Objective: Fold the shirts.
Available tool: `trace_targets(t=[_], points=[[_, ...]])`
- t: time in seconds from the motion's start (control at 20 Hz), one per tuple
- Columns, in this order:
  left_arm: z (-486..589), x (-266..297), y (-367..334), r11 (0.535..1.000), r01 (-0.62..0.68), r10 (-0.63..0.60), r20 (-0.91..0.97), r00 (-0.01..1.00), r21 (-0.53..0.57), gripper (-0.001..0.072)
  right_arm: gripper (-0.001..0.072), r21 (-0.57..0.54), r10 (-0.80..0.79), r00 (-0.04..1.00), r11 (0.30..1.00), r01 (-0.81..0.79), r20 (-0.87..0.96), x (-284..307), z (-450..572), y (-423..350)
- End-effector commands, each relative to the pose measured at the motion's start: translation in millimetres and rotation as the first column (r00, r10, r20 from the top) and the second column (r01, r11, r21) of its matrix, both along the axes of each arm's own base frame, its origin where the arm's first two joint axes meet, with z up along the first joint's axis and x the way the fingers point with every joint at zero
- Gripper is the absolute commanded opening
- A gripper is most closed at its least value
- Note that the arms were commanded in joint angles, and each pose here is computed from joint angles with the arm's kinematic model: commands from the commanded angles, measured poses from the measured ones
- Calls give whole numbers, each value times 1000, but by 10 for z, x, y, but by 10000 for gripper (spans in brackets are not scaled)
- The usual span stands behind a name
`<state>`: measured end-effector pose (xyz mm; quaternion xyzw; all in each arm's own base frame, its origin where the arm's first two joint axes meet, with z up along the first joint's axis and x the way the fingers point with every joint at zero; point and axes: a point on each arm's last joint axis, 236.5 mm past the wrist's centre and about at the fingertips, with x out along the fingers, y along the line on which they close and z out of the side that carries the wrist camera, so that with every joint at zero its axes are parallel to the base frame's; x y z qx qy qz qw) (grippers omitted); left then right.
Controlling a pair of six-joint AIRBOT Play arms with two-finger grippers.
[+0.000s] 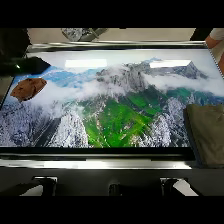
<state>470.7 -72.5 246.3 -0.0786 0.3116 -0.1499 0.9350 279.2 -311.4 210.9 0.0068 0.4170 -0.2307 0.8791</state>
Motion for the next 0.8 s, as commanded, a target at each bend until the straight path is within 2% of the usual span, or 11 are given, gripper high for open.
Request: trace_targets(t=[0.0,0.05,0.1,0.15,0.2,0.25,0.3,0.4,0.45,0.6,0.75], points=[[534,51,855,900,-337,305,150,940,278,23,466,-276,329,881,930,-241,341,1117,1376,926],[438,2,950,870,-366,344,123,931,332,24,471,-236,424,846,902,-361,323,1340,1271,1433],[208,-78,967,864,-349,362,35,932,363,27,517,-156,518,815,855,-494,260,1475,1001,1966],[-92,-191,958,866,-314,372,-81,925,389,92,573,-50,609,775,790,-611,169,1546,620,2504],[-476,-376,928,872,-260,378,-231,897,414,326,571,64,705,708,705,-707,44,1507,155,2986],[-853,-613,898,877,-200,380,-376,845,437,604,571,177,776,626,628,-758,-75,1383,-284,3350],[-1247,-893,839,888,-126,367,-516,774,442,670,571,295,830,529,557,-776,-175,1202,-719,3672],[-1808,-1322,646,923,-38,304,-666,681,383,669,571,445,880,386,473,-760,-277,872,-1347,4073],[-2044,-1506,541,940,-44,283,-703,652,337,669,571,482,887,348,457,-747,-303,747,-1573,4179],[-2458,-1828,372,962,-89,253,-729,636,257,669,615,564,862,360,505,-653,-355,477,-2068,4212],[-2540,-1768,373,962,-103,255,-702,665,251,668,615,531,824,381,563,-634,-419,458,-2186,4046]])
